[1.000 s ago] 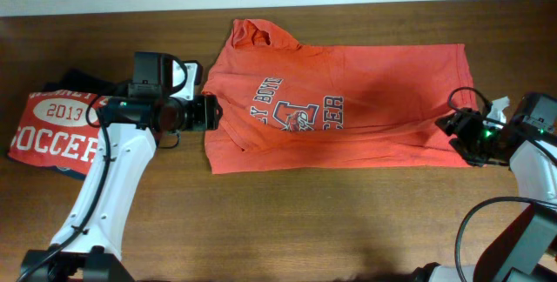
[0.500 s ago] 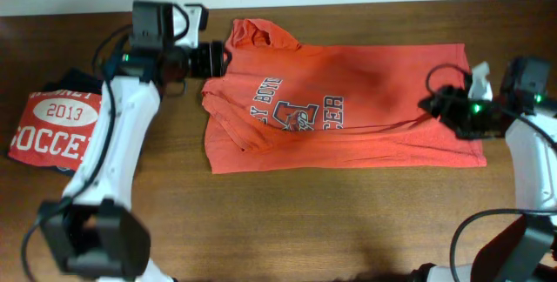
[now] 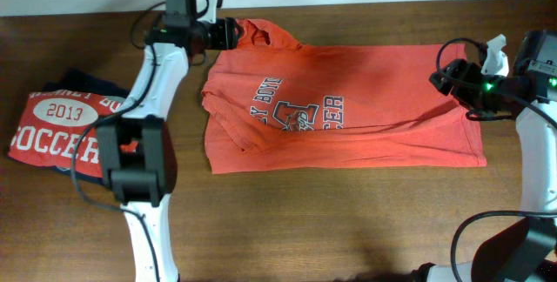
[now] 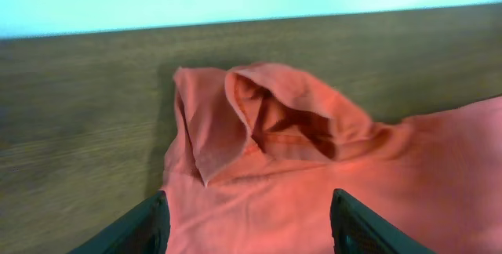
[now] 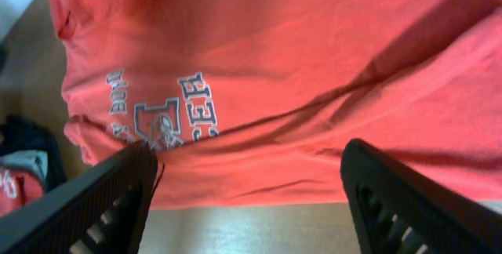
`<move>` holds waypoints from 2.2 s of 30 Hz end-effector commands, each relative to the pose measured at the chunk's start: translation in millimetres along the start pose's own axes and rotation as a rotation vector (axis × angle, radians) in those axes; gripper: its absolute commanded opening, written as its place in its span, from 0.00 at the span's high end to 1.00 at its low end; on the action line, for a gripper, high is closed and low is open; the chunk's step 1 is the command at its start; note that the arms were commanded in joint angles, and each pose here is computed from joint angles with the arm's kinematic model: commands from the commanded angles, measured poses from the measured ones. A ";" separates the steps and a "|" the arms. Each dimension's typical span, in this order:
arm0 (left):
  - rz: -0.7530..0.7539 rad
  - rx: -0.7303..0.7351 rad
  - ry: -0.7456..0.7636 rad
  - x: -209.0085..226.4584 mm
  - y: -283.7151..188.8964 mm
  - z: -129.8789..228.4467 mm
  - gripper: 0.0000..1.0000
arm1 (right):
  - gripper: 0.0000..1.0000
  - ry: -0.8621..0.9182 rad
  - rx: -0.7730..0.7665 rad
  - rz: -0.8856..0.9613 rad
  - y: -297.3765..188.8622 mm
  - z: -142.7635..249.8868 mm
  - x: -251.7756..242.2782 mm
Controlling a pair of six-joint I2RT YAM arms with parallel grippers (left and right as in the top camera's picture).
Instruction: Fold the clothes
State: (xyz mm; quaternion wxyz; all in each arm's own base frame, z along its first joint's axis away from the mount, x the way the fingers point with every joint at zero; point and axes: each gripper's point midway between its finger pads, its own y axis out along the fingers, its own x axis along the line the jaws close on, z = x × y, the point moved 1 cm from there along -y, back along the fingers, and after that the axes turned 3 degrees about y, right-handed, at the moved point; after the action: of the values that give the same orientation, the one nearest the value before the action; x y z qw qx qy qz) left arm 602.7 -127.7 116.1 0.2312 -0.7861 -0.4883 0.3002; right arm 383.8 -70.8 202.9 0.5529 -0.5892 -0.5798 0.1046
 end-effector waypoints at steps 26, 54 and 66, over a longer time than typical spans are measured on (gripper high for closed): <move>-0.111 0.040 0.079 32.8 51.4 25.0 0.97 | 0.25 -0.006 -0.061 0.148 4.1 -18.3 -25.4; -0.061 0.053 0.141 17.1 83.9 45.4 0.63 | 0.27 0.041 0.041 0.173 14.3 2.1 -35.9; -0.077 -0.017 0.154 18.8 69.5 7.1 0.99 | 0.26 0.036 0.032 0.172 14.4 0.0 -35.8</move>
State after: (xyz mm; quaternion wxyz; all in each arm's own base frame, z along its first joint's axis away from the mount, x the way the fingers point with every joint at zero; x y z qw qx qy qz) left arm 634.4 -144.5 35.9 0.2851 -0.7862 -0.4913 0.2432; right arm 376.6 -90.7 168.0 0.5718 -0.6199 -0.5153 0.1528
